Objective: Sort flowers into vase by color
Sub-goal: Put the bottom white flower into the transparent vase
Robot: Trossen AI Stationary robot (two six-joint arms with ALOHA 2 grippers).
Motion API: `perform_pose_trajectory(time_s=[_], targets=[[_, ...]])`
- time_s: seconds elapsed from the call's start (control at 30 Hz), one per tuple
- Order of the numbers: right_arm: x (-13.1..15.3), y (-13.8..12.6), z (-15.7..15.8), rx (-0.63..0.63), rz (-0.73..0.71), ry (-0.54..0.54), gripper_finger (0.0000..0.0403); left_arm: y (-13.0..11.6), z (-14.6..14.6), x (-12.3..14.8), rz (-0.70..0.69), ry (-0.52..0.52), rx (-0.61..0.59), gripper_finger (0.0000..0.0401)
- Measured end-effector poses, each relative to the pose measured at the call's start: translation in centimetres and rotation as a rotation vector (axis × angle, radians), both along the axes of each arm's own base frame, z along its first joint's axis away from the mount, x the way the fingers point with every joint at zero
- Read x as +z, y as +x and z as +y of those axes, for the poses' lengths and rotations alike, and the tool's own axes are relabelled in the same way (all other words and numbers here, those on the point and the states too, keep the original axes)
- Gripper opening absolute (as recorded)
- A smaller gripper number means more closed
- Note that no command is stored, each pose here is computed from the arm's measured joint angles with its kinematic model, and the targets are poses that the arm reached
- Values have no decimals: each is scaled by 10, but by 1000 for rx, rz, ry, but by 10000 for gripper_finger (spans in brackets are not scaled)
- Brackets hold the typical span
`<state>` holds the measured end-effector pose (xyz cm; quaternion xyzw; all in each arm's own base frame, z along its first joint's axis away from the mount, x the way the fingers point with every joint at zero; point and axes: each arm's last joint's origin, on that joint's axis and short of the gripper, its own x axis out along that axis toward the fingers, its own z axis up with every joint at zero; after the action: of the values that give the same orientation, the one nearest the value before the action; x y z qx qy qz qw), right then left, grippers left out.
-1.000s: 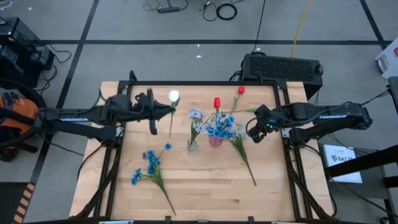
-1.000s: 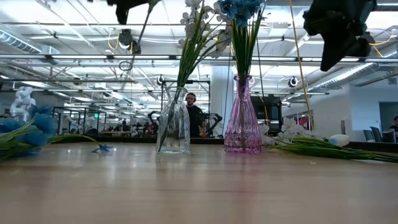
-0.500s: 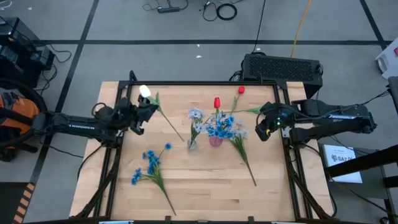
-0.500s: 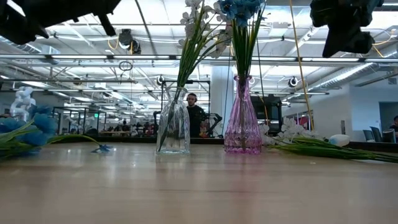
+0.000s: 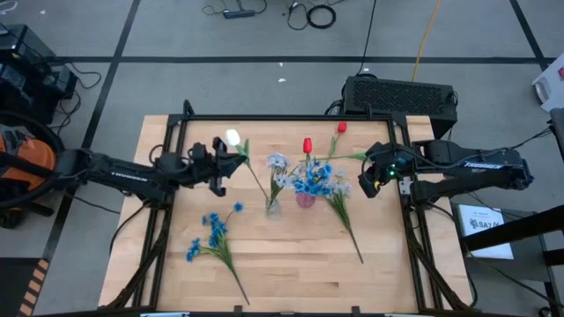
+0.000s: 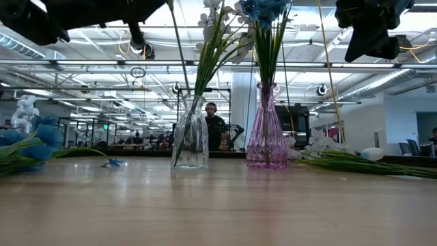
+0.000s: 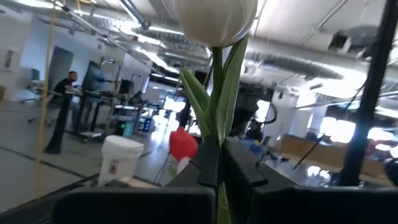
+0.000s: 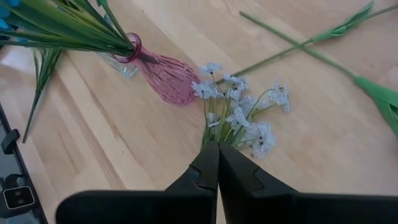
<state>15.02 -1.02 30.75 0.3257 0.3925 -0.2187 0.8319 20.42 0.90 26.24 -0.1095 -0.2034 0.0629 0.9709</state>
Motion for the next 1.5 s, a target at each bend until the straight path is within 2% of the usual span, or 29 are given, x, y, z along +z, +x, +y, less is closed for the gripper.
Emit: perform_pose_trajectory(time_s=[0.3, 0.47, 0.63, 0.73, 1.1, 1.3, 1.4, 1.5], targets=[[0, 0, 0, -12, -1, 9, 0, 14, -2, -18, 97, 10, -11, 11], [0, 0, 0, -15, 0, 6, 0, 19, -13, -23, 113, 95, -33, 11], [0, 0, 0, -15, 1, 6, 0, 21, -17, -27, 141, 108, -47, 12], [0, 0, 0, -15, 2, 5, 0, 21, -19, -28, 148, 129, -45, 28], [0, 0, 0, -19, 4, -4, 0, 23, -18, -33, 203, 120, -26, 128], [0, 0, -1, -28, 4, -17, 0, 23, -18, -35, 232, 126, -6, 136], [0, 0, -1, -29, 5, -17, 0, 20, -17, -30, 218, 160, 25, 137], [0, -1, -1, -39, 6, -32, 0, 14, -15, -25, 223, 148, 56, 137]])
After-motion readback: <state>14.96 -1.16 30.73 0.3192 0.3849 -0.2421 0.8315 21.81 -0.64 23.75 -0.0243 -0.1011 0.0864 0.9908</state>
